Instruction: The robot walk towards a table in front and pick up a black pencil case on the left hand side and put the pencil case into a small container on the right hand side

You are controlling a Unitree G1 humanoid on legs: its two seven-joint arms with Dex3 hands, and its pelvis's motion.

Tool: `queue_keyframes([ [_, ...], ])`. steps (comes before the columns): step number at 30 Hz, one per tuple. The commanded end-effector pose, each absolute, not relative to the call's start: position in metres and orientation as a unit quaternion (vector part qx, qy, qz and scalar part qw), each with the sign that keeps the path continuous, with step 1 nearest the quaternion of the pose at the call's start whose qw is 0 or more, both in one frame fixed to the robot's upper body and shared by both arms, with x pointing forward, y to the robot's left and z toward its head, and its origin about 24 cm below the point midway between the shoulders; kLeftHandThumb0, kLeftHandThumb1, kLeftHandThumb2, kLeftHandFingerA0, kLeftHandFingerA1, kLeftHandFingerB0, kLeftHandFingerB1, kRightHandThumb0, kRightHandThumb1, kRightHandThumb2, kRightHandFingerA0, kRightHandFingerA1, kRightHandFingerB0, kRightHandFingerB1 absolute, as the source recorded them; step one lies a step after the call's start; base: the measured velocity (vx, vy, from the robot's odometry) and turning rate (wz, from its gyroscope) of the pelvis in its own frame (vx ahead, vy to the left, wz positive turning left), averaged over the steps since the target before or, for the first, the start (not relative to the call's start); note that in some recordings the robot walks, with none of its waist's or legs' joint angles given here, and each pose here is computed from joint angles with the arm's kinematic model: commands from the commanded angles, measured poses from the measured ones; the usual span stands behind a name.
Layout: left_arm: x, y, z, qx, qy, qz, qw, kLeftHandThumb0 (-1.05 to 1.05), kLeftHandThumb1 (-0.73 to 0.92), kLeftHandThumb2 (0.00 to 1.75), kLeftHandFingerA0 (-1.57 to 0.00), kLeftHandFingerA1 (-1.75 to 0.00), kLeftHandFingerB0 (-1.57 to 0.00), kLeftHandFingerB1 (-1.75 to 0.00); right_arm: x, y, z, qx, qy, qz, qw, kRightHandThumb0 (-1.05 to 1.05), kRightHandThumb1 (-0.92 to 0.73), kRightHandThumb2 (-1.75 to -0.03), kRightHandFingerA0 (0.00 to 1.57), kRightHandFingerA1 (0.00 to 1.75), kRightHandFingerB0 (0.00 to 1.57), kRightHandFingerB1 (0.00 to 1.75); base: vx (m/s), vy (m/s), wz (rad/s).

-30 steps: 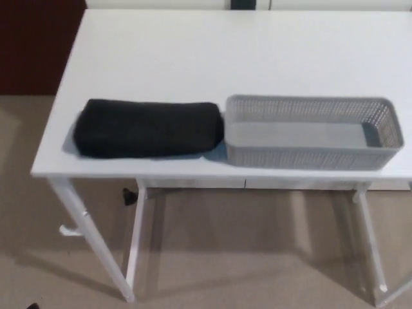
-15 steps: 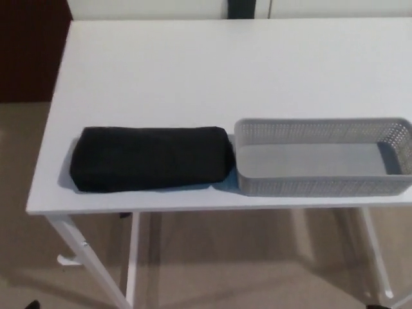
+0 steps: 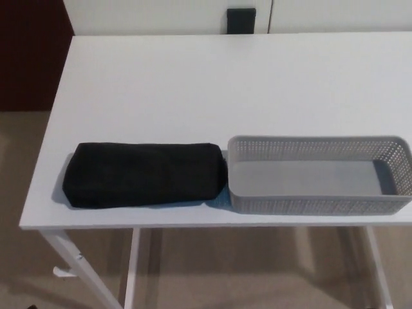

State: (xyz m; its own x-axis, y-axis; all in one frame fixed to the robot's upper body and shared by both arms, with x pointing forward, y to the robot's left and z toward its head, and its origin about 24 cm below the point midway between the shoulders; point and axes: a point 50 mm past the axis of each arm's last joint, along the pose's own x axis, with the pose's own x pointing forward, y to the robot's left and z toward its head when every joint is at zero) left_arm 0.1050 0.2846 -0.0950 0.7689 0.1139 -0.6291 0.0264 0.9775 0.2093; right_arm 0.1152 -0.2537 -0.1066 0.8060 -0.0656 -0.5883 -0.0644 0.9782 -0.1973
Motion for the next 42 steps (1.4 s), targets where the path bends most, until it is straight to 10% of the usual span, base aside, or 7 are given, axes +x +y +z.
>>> queue_keyframes([
  [1,0.103,0.289,-0.095,0.112,0.343,0.025,0.932,-0.52,0.51,0.77,-0.12,-0.49,0.0,0.0,0.113,-0.258,-0.106,-0.109,0.313,-0.003,0.943,-0.51,-0.44,-0.73,0.65,0.53,0.33,0.45,0.0,0.0,0.0],
  [8,0.097,0.31,-0.071,0.099,0.286,0.116,0.946,-0.79,0.43,0.75,0.0,0.0,0.0,-0.04,0.103,-0.256,-0.107,-0.098,0.317,-0.008,0.943,-0.52,-0.44,-0.73,0.62,0.52,0.33,0.45,0.0,0.0,0.0],
  [18,0.097,0.394,0.086,0.201,0.127,0.233,0.943,-0.61,0.53,0.75,0.0,0.0,0.0,0.0,0.114,-0.263,-0.102,-0.107,0.313,-0.006,0.944,-0.54,-0.44,-0.74,0.62,0.52,0.32,0.44,0.0,0.0,0.0],
  [27,0.177,0.298,0.211,0.349,-0.1,-0.002,0.932,-0.5,0.65,0.59,0.0,0.0,0.0,0.0,0.116,-0.258,-0.104,-0.106,0.313,0.0,0.944,-0.52,-0.44,-0.74,0.61,0.52,0.32,0.45,0.0,0.0,0.0],
  [31,0.219,0.256,0.213,0.384,-0.085,-0.112,0.912,-0.98,0.47,0.87,0.0,-0.09,0.0,0.0,0.116,-0.257,-0.105,-0.1,0.315,-0.003,0.944,-0.47,-0.5,-0.56,0.68,0.42,0.37,0.36,-0.01,-0.01,0.02],
  [36,0.248,0.246,0.211,0.431,-0.063,-0.186,0.881,-0.63,0.44,0.54,0.0,0.0,0.0,0.0,0.11,-0.256,-0.106,-0.103,0.318,-0.001,0.942,-0.53,-0.44,-0.74,0.63,0.53,0.32,0.45,0.0,0.0,0.0],
  [42,0.274,0.238,0.203,0.48,0.009,-0.23,0.847,-0.56,0.33,0.76,0.0,-0.19,0.0,-0.15,0.112,-0.257,-0.106,-0.094,0.319,-0.001,0.943,-0.54,-0.44,-0.74,0.6,0.52,0.32,0.45,0.0,0.0,0.0],
])
